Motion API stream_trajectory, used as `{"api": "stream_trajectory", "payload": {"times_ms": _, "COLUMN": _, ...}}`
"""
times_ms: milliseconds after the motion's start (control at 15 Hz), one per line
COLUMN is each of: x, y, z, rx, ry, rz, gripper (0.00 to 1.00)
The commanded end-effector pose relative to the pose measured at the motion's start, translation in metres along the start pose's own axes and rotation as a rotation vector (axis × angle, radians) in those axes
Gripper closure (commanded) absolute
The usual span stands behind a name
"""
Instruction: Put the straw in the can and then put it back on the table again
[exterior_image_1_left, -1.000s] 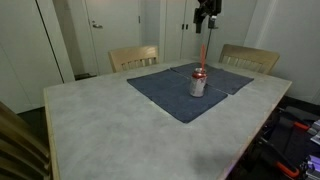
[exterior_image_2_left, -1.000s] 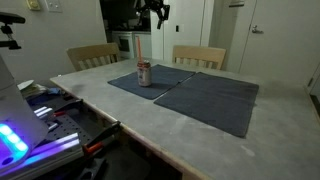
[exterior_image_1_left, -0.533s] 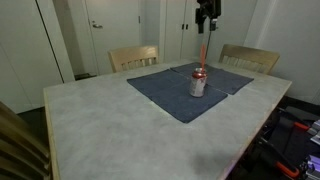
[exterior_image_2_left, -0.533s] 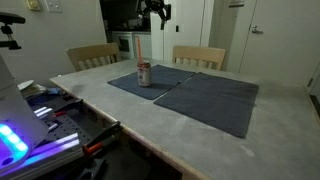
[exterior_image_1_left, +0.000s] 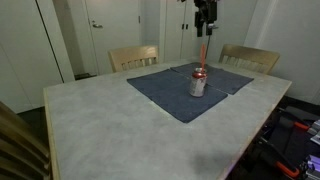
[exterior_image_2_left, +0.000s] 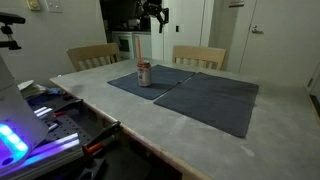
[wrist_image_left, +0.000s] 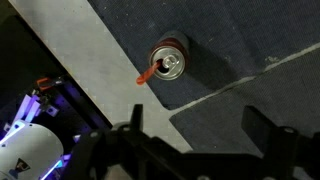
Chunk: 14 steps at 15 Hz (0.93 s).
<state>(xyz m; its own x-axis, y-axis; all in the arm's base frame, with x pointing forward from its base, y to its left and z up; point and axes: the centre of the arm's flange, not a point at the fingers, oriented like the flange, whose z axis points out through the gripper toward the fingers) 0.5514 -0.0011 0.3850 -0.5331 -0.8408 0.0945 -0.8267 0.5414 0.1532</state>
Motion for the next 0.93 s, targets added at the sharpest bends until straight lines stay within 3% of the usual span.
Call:
{"api": "stream_trajectory", "payload": {"times_ms": 0, "x": -0.004, "y": 0.014, "z": 0.011, "rx": 0.000, "ry": -0.017, "rz": 0.050, "gripper": 0.00}}
{"api": "stream_trajectory", "payload": {"times_ms": 867, "x": -0.029, "y": 0.046, "z": 0.032, "rx": -0.035, "ry": -0.011, "rz": 0.147, "gripper": 0.00}}
